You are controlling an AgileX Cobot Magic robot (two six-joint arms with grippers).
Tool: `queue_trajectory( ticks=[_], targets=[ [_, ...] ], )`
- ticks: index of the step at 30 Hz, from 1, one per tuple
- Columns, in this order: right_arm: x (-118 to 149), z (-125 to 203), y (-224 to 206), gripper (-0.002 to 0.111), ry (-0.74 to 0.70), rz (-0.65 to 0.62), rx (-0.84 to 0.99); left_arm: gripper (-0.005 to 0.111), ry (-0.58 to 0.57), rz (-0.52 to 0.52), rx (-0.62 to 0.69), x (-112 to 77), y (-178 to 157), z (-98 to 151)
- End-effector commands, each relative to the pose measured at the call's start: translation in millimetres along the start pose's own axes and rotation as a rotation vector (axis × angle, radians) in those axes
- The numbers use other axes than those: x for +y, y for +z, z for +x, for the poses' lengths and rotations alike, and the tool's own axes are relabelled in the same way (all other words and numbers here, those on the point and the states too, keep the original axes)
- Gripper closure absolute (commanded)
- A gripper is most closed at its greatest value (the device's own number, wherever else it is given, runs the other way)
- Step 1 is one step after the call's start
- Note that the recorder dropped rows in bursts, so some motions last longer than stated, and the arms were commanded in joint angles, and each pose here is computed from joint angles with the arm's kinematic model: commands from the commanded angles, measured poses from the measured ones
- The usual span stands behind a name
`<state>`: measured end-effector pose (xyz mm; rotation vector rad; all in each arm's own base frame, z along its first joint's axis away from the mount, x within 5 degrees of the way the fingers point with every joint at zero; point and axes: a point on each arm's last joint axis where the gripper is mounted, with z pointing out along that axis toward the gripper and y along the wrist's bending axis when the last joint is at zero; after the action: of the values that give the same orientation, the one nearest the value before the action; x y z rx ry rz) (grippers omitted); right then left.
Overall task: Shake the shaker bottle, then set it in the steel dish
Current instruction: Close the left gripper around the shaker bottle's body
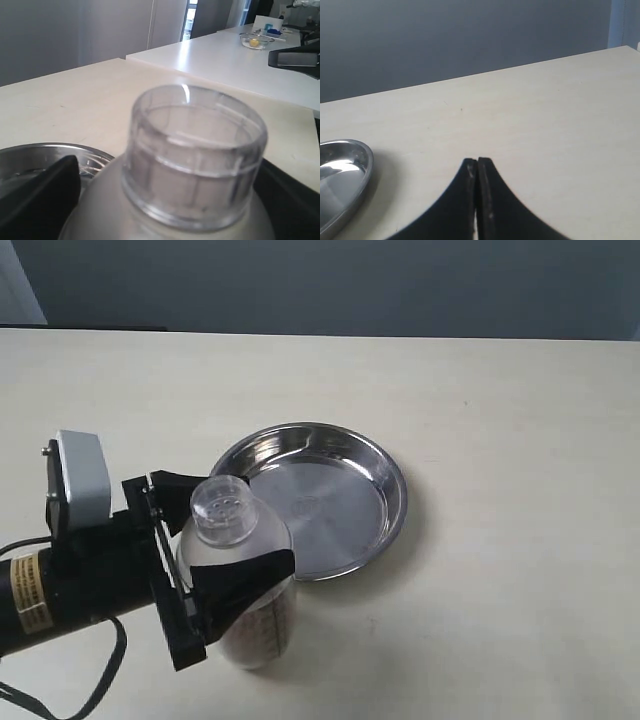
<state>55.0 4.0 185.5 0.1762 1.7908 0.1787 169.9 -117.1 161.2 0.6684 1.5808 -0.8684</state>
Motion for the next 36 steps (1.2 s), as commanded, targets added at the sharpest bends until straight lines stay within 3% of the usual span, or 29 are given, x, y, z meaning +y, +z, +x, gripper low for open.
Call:
queue_trajectory(
  ticks=[1,5,9,13,21,26,36],
  targets=[
    [0.0,-0.6,-0.3,0.109,-0.007,-0.002,-0.011,0.038,-0.032,-0.007,0.129,1.2,-0.5,19.1],
    [0.0,-0.6,-0.3,0.109,-0.007,-0.002,-0.011,0.032,-0.019,0.007,0.109,3.2,4.5,13.9],
    [0.0,-0.6,-0.3,0.109,-0.007,-0.002,-0.011,0.002,-0.006,-0.001,0.099,4.7,5.8,11.9],
    [0.0,-0.6,-0.3,0.109,-0.007,-0.002,-0.011,0.001,0.012,0.046,0.114,0.5,5.6,13.4],
    [0.0,-0.6,-0.3,0.109,-0.007,-0.002,-0.011,0.001,0.012,0.04,0.134,2.4,6.5,18.6],
    [0.0,-0.6,-0.3,0.109,-0.007,-0.002,-0.011,0.001,-0.016,0.016,0.193,7.7,8.6,34.6],
    [0.0,-0.6,-0.3,0.109,-0.007,-0.002,-0.011,0.002,0.001,0.014,0.17,12.0,14.8,30.0]
  ],
)
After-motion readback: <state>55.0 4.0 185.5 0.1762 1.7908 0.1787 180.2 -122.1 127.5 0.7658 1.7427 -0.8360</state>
